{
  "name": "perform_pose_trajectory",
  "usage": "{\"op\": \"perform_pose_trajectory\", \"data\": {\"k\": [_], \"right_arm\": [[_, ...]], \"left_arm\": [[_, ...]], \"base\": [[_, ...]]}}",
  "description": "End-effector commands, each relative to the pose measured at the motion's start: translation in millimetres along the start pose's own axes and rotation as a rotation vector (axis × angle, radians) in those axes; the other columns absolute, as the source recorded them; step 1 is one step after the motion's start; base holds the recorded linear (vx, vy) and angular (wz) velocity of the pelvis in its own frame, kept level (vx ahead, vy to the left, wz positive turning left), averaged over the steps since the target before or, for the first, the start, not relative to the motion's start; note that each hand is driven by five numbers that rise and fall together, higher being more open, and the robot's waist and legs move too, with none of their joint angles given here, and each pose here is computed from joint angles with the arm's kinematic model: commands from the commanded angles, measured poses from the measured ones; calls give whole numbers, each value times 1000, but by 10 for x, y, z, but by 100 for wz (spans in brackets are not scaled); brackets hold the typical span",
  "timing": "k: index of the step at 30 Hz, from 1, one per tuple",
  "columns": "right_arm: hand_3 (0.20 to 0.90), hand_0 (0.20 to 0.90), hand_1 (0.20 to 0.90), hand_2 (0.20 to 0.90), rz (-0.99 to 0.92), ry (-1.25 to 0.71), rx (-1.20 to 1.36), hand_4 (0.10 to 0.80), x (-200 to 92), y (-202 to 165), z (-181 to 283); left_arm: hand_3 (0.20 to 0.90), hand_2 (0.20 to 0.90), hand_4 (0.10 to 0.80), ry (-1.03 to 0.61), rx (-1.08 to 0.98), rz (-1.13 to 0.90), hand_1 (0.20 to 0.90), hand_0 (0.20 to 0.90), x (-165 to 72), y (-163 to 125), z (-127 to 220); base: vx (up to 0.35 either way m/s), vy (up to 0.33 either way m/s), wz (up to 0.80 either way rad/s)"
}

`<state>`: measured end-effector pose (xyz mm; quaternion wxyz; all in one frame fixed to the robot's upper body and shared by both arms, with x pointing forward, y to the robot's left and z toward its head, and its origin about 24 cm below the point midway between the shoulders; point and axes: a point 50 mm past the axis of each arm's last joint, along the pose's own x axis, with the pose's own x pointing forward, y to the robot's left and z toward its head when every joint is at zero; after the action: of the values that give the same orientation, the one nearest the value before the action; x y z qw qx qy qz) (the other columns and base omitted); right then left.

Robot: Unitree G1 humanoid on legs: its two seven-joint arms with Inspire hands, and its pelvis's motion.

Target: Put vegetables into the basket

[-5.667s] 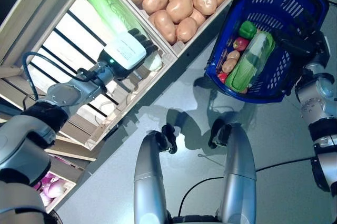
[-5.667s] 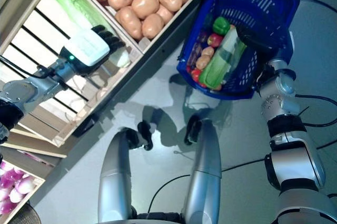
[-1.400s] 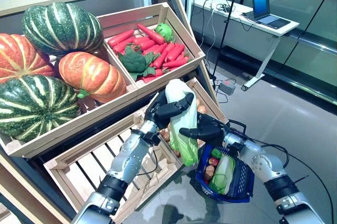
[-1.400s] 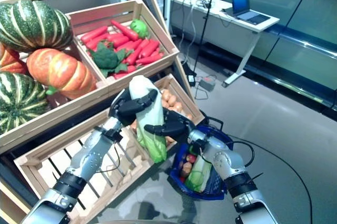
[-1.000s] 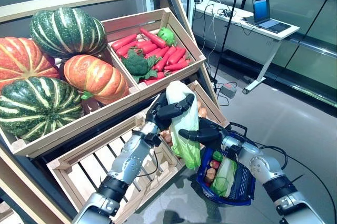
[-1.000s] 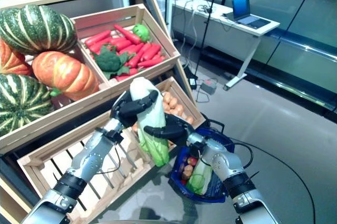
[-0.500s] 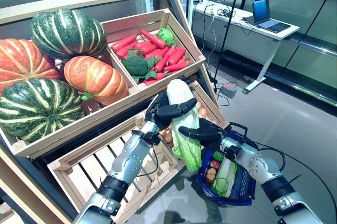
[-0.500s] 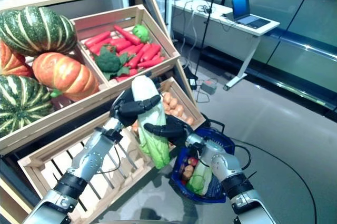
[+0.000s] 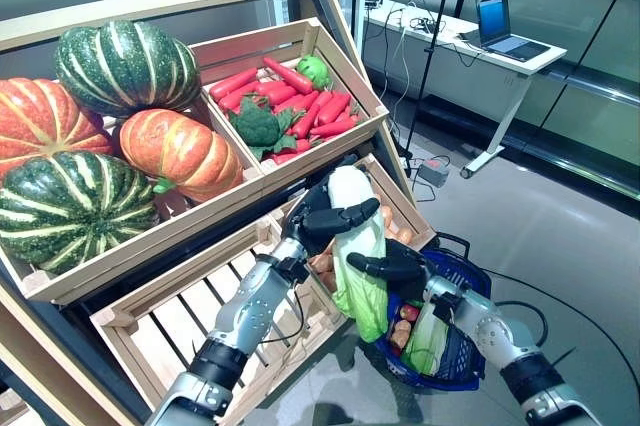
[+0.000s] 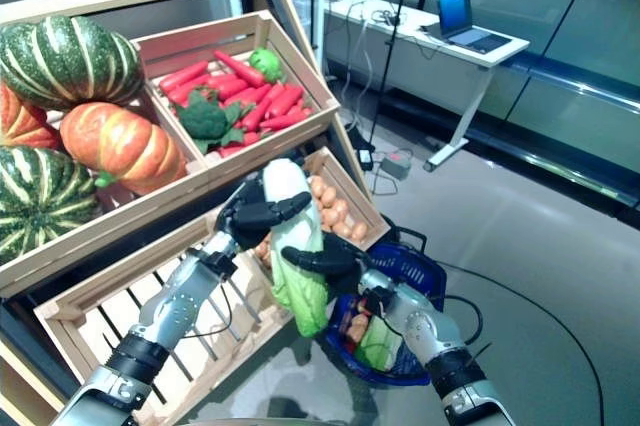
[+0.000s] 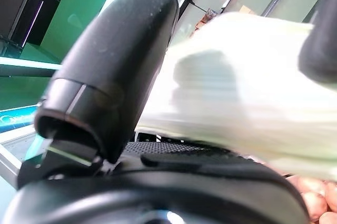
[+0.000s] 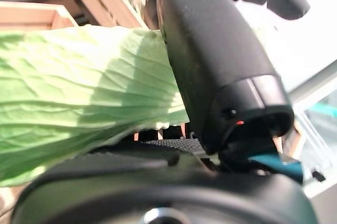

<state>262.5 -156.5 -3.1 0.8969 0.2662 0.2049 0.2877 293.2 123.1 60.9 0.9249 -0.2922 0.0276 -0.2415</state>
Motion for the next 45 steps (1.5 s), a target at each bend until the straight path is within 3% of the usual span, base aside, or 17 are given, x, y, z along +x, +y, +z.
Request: {"op": "perform_pose_trajectory", "data": {"k": [1,14,23,27,33,45], "right_arm": [[300,300,300,300,-97,-282,-69,400,-102,-170,585],[300,300,300,300,-520,-432,-2,400,-799,-793,665],[300,300,300,300,-811,-415,27,400,-1081,-1126,568],[300,300,300,300,-882,-454,15,400,-1039,-1159,692],[300,300,300,300,-882,-621,-16,400,-792,-1059,1324],[300,300,300,300,-1024,-709,27,400,-1066,-1134,1821]], "left_arm": [[900,900,800,-244,44,-163,900,900,143,-245,530],[900,900,800,-195,30,-10,900,900,-69,116,403],[900,900,800,-136,102,139,900,900,-333,373,240],[900,900,800,-107,153,131,900,900,-315,375,208],[900,900,800,-192,191,96,900,900,-114,345,411],[900,900,800,-314,168,54,900,900,-51,167,484]], "base": [[0,0,0],[32,-27,-4],[45,-39,-1],[-117,-53,-1],[-322,-53,13],[-121,33,21]]}}
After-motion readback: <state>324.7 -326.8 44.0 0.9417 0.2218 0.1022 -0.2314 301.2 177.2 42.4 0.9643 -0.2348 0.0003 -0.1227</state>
